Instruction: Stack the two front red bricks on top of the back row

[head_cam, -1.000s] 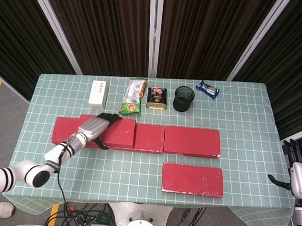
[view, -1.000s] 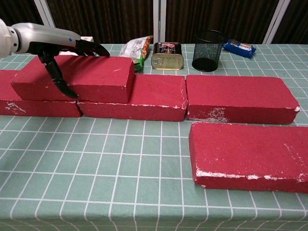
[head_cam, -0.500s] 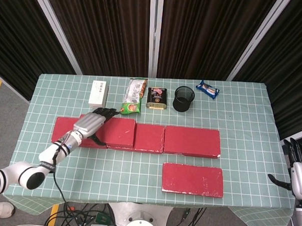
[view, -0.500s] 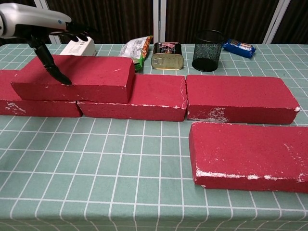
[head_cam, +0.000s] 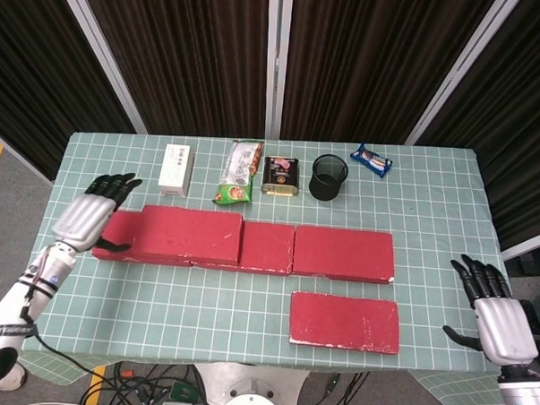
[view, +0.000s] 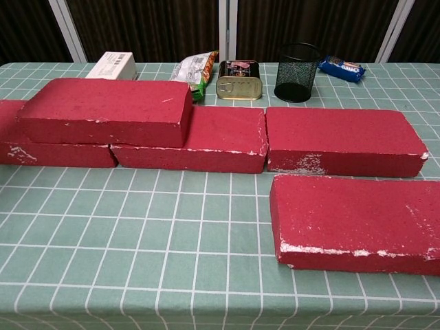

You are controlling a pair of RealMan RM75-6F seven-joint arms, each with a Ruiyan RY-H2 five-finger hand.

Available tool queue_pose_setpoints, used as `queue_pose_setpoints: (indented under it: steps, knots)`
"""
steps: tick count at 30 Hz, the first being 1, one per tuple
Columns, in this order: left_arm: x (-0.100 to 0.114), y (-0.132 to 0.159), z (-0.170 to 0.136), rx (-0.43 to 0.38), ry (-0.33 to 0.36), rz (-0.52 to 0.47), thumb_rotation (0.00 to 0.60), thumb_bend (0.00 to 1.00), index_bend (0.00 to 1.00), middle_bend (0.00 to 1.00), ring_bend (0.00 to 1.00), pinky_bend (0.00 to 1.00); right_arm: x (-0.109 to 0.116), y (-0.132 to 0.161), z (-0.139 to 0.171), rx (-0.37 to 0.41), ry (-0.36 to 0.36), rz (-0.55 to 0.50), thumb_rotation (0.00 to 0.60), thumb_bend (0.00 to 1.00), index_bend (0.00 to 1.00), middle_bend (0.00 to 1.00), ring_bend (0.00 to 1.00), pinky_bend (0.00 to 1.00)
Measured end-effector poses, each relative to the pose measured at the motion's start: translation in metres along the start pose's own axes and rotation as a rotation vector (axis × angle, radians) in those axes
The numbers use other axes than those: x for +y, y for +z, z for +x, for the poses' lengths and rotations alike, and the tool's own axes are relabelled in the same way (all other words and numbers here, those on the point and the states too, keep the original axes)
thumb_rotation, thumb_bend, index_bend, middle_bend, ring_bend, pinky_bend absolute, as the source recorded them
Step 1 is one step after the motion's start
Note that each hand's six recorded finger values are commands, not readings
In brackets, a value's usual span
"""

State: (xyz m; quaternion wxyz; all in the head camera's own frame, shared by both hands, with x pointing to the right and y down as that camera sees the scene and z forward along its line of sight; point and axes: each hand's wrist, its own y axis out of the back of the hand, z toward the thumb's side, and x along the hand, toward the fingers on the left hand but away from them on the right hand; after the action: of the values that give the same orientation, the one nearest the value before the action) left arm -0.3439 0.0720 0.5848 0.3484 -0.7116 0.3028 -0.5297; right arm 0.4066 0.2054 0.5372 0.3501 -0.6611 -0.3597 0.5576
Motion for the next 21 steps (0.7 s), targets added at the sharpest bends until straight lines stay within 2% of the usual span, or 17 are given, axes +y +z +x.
queue_pose_setpoints:
  steps: [7,13,21]
  knots:
    - [-0.019,-0.032,-0.058,0.067,0.038,0.008,0.600,0.00,0.04,0.00,0.00,0.00,-0.030,0.038,-0.003,0.111,0.149,0.000,0.600,0.00,0.00,0.00,0.00,0.00]
    - [-0.042,-0.045,-0.093,0.097,0.047,-0.032,0.600,0.00,0.04,0.00,0.00,0.00,-0.050,0.066,-0.006,0.197,0.258,-0.014,0.600,0.00,0.00,0.00,0.00,0.00]
    - [-0.063,-0.057,-0.116,0.119,0.048,-0.086,0.600,0.00,0.04,0.00,0.00,0.00,-0.073,0.091,-0.015,0.249,0.347,0.015,0.600,0.00,0.00,0.00,0.00,0.00]
